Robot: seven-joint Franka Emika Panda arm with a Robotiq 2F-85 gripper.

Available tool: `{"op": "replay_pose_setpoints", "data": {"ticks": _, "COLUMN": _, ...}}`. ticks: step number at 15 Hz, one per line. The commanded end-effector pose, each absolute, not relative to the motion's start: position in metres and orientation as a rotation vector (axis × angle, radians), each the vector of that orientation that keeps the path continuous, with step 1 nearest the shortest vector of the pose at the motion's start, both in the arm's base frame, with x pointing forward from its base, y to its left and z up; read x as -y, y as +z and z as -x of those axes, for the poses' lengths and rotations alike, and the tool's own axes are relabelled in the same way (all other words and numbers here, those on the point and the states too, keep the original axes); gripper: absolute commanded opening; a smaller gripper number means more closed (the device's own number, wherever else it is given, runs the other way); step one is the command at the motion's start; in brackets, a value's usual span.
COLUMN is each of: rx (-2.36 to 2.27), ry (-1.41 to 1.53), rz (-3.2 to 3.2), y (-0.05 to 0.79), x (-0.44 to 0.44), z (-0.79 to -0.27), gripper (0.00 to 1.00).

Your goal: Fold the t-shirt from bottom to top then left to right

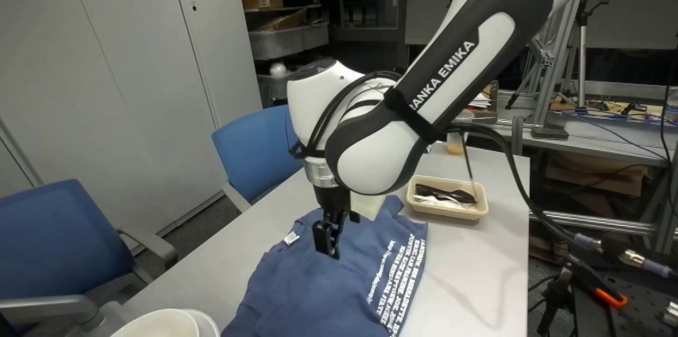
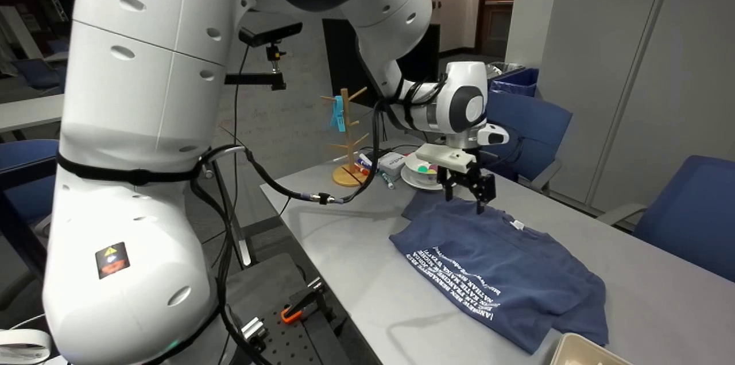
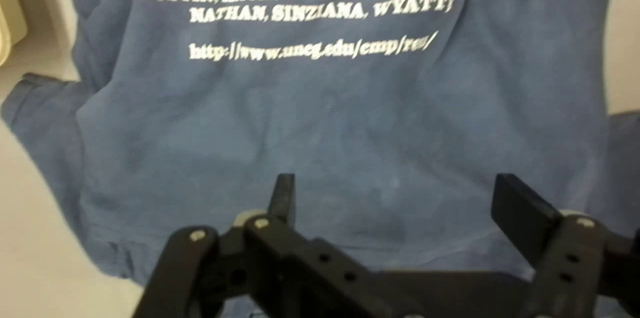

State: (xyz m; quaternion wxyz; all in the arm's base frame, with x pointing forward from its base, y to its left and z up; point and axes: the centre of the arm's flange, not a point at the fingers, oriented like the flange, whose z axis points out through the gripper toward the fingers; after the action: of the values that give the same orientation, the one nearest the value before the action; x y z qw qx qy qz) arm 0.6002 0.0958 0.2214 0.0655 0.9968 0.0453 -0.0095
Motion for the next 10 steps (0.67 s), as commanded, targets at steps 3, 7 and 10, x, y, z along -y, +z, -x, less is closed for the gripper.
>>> {"op": "replay_pose_setpoints", "data": {"ticks": 3, "rx": -0.359, "ry": -0.294, "rz": -3.091, "y": 0.189, "x": -0.132, "z": -0.548, "gripper": 1.00}}
{"op": "replay_pose_setpoints", "data": {"ticks": 7, "rx": -0.558, "ry": -0.365, "rz": -3.065, "y": 0.159, "x": -0.167, "z": -0.524, "gripper": 1.00}}
{"op": "replay_pose_setpoints", "data": {"ticks": 10, "rx": -0.668, "ry": -0.391, "rz": -3.016, "y": 0.135, "x": -0.189, "z": -0.513, "gripper": 1.00}}
